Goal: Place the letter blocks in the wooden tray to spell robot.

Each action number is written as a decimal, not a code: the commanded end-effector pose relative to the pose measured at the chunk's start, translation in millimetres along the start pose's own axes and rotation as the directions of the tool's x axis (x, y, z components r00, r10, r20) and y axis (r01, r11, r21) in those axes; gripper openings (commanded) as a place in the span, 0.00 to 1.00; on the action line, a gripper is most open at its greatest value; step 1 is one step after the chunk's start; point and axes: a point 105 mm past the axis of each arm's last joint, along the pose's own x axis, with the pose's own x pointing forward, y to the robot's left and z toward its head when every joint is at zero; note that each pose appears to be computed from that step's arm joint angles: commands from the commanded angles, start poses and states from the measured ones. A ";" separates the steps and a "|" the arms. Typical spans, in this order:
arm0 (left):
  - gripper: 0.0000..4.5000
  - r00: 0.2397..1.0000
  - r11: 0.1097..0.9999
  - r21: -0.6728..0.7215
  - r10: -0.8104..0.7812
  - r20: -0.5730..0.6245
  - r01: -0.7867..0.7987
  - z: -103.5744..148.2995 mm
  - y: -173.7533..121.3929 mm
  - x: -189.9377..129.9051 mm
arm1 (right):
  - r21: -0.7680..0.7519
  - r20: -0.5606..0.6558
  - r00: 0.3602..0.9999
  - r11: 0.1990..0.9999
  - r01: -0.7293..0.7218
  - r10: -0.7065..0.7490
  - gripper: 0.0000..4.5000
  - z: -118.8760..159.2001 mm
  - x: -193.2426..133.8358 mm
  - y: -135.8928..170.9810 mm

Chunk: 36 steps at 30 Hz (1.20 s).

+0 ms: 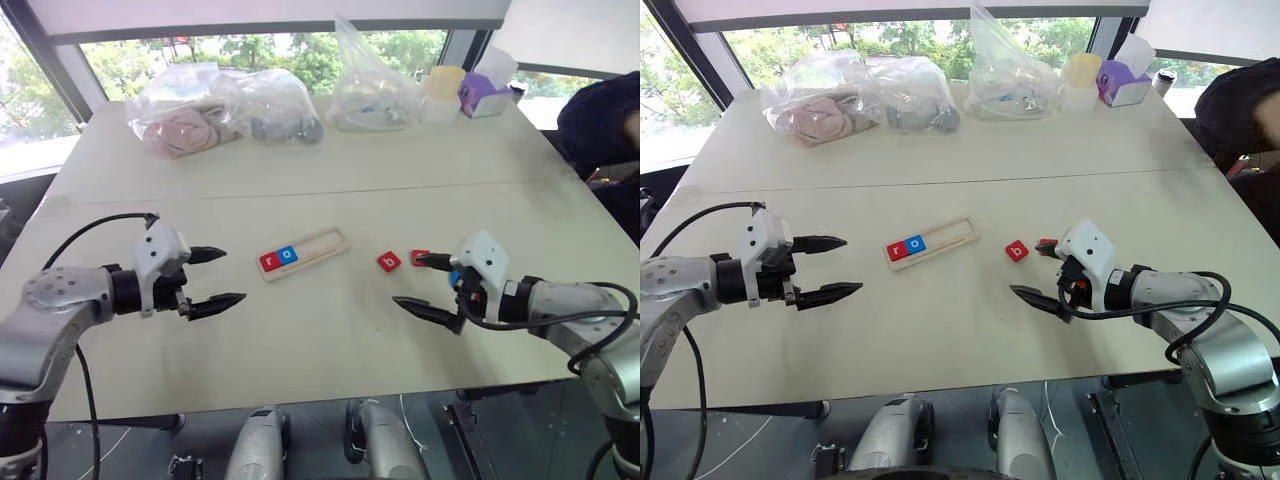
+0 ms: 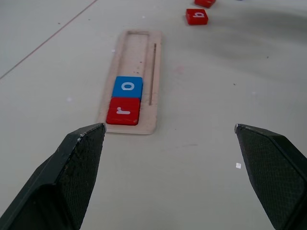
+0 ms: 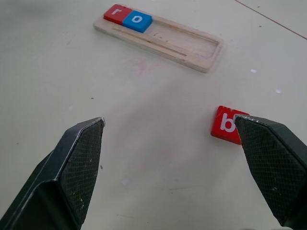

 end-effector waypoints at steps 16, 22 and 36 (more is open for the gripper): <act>1.00 1.000 0.995 0.096 -0.023 -0.018 0.024 -6.9 19.1 22.1 | -0.076 -0.013 1.000 0.997 0.027 -0.028 0.98 6.4 -5.6 -3.8; 1.00 1.000 0.994 0.104 -0.016 0.005 0.015 -17.8 33.7 46.9 | -0.070 0.001 0.999 0.997 0.044 -0.044 0.98 5.1 0.9 0.0; 1.00 0.998 0.990 0.130 -0.066 0.019 0.063 -29.2 51.2 92.0 | -0.065 -0.005 0.996 0.994 0.087 -0.088 0.98 0.2 4.6 10.9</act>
